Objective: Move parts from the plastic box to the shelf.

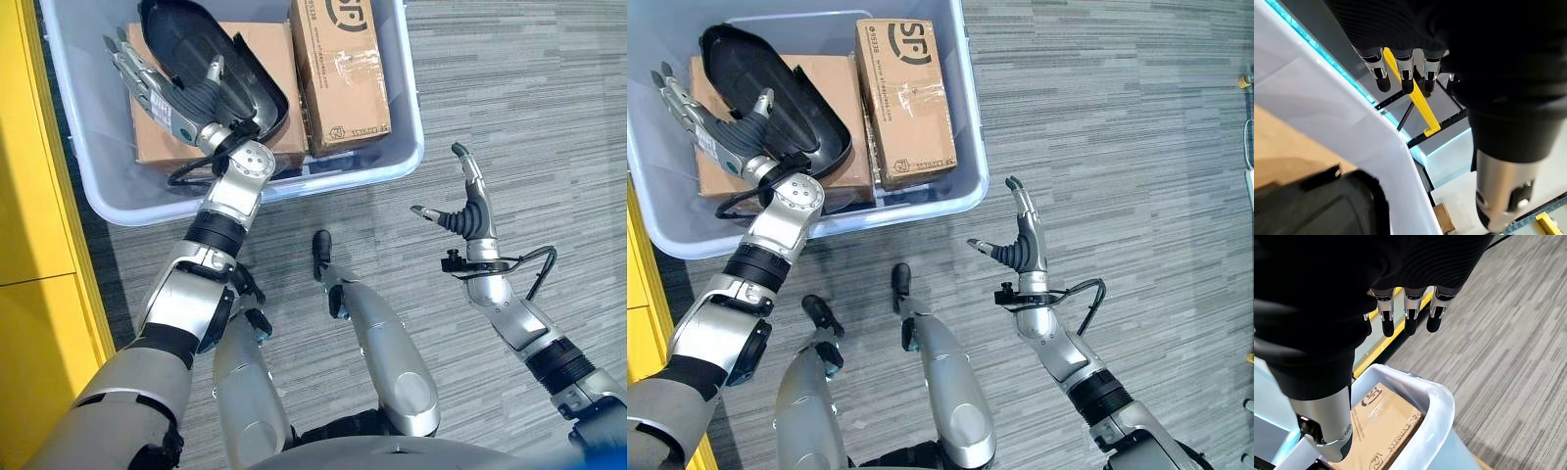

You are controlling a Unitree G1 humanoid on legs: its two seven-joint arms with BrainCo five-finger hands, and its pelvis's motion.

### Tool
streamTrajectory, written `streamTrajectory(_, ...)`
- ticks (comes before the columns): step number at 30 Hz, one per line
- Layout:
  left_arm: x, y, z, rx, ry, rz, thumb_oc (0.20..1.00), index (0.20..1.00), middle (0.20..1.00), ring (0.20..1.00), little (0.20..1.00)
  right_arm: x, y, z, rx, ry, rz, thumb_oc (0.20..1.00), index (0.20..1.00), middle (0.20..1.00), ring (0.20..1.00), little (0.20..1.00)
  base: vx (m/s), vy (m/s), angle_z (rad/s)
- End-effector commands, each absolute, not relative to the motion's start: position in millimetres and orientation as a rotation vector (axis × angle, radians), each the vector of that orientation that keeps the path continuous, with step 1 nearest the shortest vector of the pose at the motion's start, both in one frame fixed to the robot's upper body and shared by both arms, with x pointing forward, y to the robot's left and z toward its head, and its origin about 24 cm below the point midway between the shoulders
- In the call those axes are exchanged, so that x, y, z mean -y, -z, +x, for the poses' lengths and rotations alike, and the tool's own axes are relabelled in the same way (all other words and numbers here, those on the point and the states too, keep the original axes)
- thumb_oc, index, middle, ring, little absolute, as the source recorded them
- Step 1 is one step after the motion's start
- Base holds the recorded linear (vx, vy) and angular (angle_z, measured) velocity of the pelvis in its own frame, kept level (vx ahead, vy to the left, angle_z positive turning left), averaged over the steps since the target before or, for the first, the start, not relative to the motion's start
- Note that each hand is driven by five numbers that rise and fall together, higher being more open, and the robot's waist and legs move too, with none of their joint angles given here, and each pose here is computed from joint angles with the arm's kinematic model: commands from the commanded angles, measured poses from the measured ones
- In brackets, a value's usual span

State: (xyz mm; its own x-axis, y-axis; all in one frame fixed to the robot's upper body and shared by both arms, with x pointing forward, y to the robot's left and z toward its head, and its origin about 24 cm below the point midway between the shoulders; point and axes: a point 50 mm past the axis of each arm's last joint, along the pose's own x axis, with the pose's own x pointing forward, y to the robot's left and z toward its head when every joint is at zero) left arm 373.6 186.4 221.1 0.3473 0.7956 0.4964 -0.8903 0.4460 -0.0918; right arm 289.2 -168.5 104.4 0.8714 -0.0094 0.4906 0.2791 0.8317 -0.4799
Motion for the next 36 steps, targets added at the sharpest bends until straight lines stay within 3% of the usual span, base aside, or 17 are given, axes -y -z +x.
streamTrajectory(1, -203.6, -209.7, 368.2, 0.496, -1.153, 0.197, 1.0, 1.0, 1.0, 1.0, 1.0, 164.2, -115.6, 284.5, 0.552, 0.193, -0.483, 1.0, 1.0, 1.0, 1.0, 1.0, 0.01, -0.015, 0.04)
streamTrajectory(14, -213.5, -185.8, 376.8, 0.249, -1.123, 0.143, 1.0, 1.0, 1.0, 1.0, 1.0, 167.6, -117.5, 290.3, 0.501, 0.197, -0.474, 1.0, 1.0, 1.0, 1.0, 1.0, 0.01, -0.009, 0.02)
streamTrajectory(36, -216.7, -240.2, 391.6, 0.305, -1.075, 0.201, 1.0, 1.0, 1.0, 1.0, 1.0, 172.2, -120.4, 296.6, 0.476, 0.191, -0.554, 1.0, 1.0, 1.0, 1.0, 1.0, 0.01, -0.003, -0.02)
